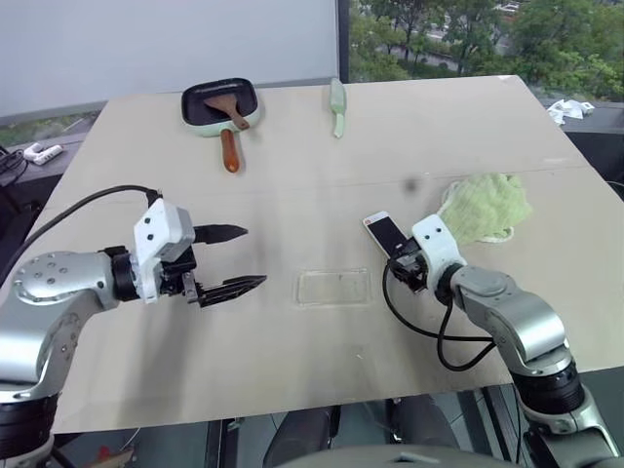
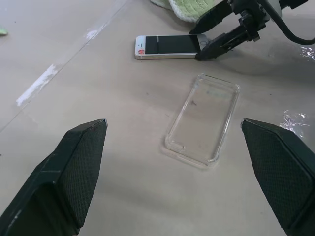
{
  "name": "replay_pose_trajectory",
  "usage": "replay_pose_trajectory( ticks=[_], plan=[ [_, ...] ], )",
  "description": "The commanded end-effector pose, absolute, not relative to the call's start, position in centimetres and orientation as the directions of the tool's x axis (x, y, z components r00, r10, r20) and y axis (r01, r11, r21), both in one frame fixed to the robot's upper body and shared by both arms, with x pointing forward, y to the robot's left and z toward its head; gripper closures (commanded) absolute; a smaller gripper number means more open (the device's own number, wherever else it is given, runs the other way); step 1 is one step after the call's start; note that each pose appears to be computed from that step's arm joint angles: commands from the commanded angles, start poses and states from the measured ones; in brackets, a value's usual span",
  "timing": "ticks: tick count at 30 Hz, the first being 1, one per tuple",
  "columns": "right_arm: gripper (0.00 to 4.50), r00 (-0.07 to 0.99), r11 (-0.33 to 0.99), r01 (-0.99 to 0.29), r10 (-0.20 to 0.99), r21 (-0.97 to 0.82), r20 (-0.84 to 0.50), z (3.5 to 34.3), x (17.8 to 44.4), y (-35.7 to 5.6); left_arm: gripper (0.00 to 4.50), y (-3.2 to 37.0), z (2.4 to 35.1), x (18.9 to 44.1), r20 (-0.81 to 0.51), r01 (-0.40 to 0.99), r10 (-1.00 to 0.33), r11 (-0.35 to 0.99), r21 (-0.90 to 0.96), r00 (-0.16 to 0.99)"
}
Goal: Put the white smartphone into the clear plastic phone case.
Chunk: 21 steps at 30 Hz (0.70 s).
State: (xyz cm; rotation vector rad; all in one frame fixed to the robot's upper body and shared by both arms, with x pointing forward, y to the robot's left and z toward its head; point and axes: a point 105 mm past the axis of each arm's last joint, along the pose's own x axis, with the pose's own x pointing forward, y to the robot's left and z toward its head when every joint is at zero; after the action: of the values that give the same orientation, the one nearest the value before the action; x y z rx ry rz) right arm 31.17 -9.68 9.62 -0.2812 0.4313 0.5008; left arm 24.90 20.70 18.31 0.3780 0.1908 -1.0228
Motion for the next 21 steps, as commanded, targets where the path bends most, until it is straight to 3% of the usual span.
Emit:
replay_pose_trajectory(
  ticks=[1,5,10,17,21],
  plan=[
    [1.67,0.814,0.836,-0.508,0.386,-0.209,-0.434,10.3,31.9,-10.9,0.00,20.7,18.6,24.5,-0.332,0.862,-0.797,0.448,0.237,0.505],
    [1.67,0.814,0.804,-0.541,0.427,-0.247,-0.394,11.4,32.5,-11.5,0.00,21.4,18.1,24.7,-0.343,0.856,-0.785,0.461,0.232,0.516],
    [1.67,0.746,0.690,-0.662,0.576,-0.291,-0.334,12.8,32.0,-10.1,0.00,21.7,18.1,24.8,-0.341,0.855,-0.784,0.466,0.230,0.519],
    [1.67,0.545,0.441,-0.831,0.768,-0.340,-0.336,14.1,30.5,-8.2,0.00,22.3,17.8,24.9,-0.351,0.858,-0.783,0.464,0.219,0.513],
    [1.67,0.419,0.276,-0.889,0.810,-0.365,-0.410,14.3,29.7,-8.0,0.00,22.5,17.7,25.4,-0.348,0.857,-0.783,0.466,0.218,0.515]
  ],
)
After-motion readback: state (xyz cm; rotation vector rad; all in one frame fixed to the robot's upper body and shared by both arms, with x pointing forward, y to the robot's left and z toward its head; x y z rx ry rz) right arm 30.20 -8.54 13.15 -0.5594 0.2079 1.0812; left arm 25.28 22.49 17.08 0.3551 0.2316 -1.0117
